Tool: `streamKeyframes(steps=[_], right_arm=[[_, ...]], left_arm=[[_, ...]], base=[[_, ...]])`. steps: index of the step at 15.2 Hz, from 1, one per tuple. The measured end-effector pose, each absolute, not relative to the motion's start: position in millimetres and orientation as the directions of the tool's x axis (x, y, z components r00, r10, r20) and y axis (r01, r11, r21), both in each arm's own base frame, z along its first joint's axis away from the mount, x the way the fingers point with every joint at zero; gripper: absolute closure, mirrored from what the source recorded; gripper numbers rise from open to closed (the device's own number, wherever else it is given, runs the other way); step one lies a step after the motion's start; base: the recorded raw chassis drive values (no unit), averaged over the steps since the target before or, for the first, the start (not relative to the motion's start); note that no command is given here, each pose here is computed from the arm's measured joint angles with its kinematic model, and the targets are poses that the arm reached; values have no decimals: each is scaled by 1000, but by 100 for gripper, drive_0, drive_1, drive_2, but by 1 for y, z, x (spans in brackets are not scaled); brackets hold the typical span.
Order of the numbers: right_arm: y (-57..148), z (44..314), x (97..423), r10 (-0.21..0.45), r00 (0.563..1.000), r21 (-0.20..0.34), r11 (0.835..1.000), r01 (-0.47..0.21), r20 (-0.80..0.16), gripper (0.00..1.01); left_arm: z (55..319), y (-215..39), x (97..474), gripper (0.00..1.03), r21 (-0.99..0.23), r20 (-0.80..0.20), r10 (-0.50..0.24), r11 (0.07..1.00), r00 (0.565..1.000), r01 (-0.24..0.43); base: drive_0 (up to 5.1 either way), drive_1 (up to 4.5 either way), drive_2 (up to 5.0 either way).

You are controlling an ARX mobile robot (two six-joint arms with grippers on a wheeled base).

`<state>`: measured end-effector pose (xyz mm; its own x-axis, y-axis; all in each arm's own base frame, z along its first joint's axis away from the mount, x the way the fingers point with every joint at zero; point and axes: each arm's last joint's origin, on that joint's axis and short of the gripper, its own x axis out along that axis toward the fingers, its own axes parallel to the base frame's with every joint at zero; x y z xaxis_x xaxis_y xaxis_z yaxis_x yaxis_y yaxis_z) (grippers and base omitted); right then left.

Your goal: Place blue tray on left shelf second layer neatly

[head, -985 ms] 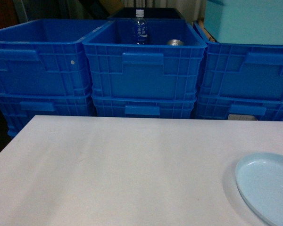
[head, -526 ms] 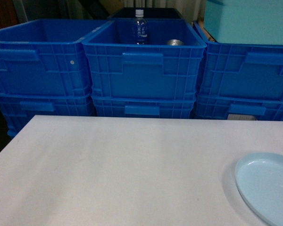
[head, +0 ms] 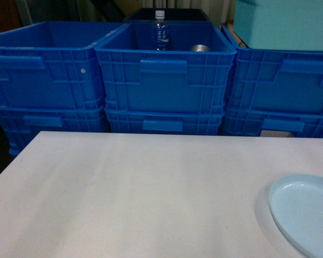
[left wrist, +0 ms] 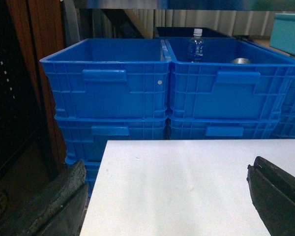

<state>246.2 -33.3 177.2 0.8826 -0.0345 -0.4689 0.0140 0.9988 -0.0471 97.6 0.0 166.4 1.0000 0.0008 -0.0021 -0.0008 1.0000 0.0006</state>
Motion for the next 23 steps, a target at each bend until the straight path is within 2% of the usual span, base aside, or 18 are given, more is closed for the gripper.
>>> streamKeyframes(steps=[3, 5, 8, 10, 12, 15, 19, 21, 23], right_arm=[[-31, 174, 258, -43, 867, -80, 997, 4, -497, 3], [-30, 152, 262, -65, 827, -94, 995, 15, -558, 3], [-32, 128, 268, -89, 792, -117, 993, 21, -604, 3], [-37, 115, 272, -90, 762, -106, 994, 28, -642, 3], [-52, 98, 274, -125, 740, -104, 992, 75, -661, 3], [-64, 82, 277, -122, 717, -82, 993, 90, -687, 3], [-67, 64, 284, -120, 679, -76, 993, 93, -725, 3], [-67, 61, 289, -118, 675, -75, 993, 92, -729, 3], [-65, 52, 290, -76, 633, -9, 994, 108, -770, 3]], left_arm=[[166, 0, 98, 5, 0, -2, 1, 1000, 1000, -1], [166, 0, 98, 5, 0, -2, 1, 1000, 1000, -1], [166, 0, 98, 5, 0, -2, 1, 1000, 1000, -1], [166, 0, 98, 5, 0, -2, 1, 1000, 1000, -1], [166, 0, 98, 5, 1, -2, 1, 1000, 1000, -1], [166, 0, 98, 5, 0, -2, 1, 1000, 1000, -1], [166, 0, 98, 5, 1, -2, 1, 1000, 1000, -1], [166, 0, 98, 5, 1, -2, 1, 1000, 1000, -1], [166, 0, 98, 5, 0, -2, 1, 1000, 1000, -1]], base=[[0, 0, 0], [0, 0, 0], [0, 0, 0], [0, 0, 0], [0, 0, 0], [0, 0, 0], [0, 0, 0], [0, 0, 0], [0, 0, 0]])
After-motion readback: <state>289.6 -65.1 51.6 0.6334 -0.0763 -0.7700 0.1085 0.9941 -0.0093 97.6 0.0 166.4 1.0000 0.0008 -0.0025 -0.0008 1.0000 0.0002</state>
